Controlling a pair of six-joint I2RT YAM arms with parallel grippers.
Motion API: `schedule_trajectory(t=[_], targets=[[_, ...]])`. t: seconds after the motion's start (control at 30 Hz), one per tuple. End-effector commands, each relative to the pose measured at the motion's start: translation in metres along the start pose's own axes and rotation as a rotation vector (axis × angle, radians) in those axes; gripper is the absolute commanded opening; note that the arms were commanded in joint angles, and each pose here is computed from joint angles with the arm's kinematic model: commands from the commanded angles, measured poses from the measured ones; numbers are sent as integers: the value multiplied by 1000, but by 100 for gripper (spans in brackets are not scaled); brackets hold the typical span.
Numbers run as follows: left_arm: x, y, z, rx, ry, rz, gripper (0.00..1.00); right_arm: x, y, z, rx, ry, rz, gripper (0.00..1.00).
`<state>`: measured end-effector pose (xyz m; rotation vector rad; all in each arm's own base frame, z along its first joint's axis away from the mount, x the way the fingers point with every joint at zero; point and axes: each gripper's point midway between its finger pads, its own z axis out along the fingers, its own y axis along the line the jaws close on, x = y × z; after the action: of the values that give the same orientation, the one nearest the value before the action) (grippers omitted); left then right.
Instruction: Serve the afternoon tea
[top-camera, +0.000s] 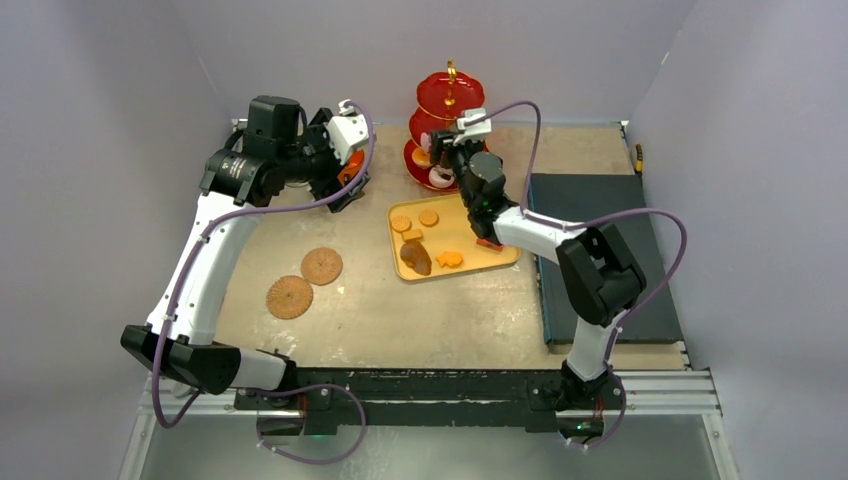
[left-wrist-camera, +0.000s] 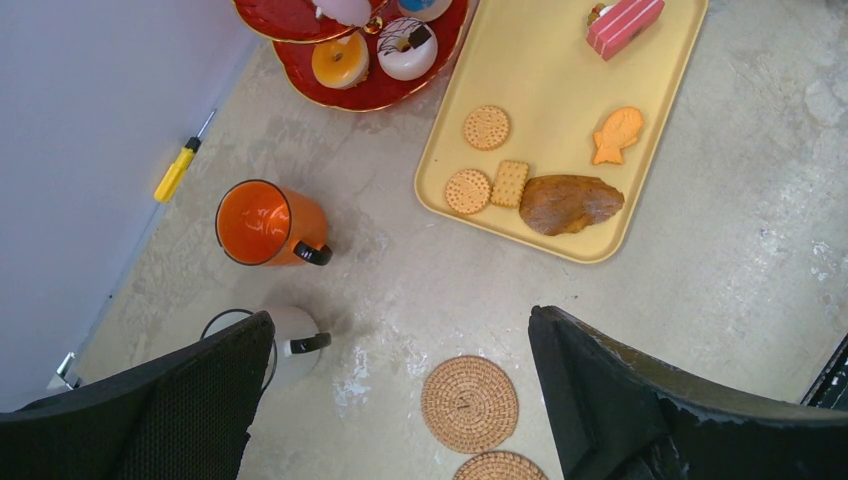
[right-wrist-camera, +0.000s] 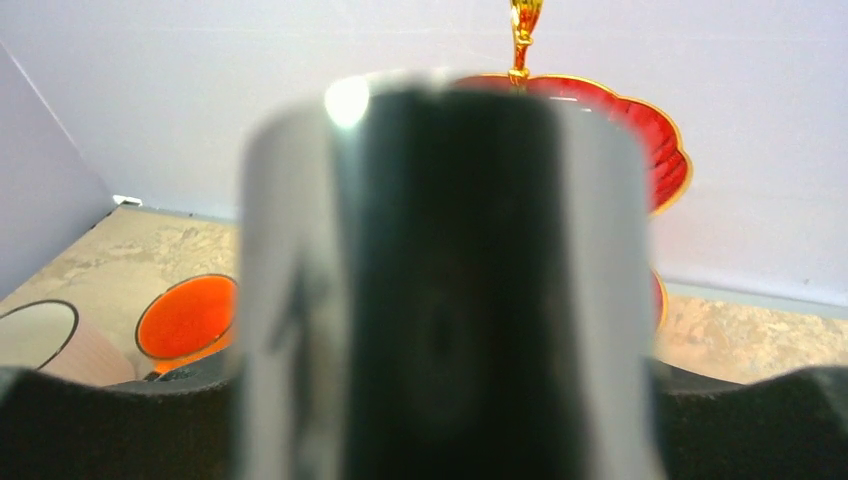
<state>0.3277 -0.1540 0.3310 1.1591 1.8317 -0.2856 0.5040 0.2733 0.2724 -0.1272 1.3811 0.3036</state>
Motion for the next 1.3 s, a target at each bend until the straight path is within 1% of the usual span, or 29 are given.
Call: schedule_trajectory(t=[0.0,0.27,0.47,0.67,1.27], targets=[[-12,2,-9,-19,-37,28,99,-65,-1,-22,-16,-140,44,62],[-13,1,-10,-18,-40,23,99,-42,26,-82,-95,-59,44,61],[-11,0,-7,-11,-37,12,99,3,39,-111,-122,39,68,61],[-13,1,-7,-11,-40,13,99,41,36,-111,-102,100,42,62],[-12,4,-8,-20,-31,28,99,104,45,-93,-105,189,-35,64]])
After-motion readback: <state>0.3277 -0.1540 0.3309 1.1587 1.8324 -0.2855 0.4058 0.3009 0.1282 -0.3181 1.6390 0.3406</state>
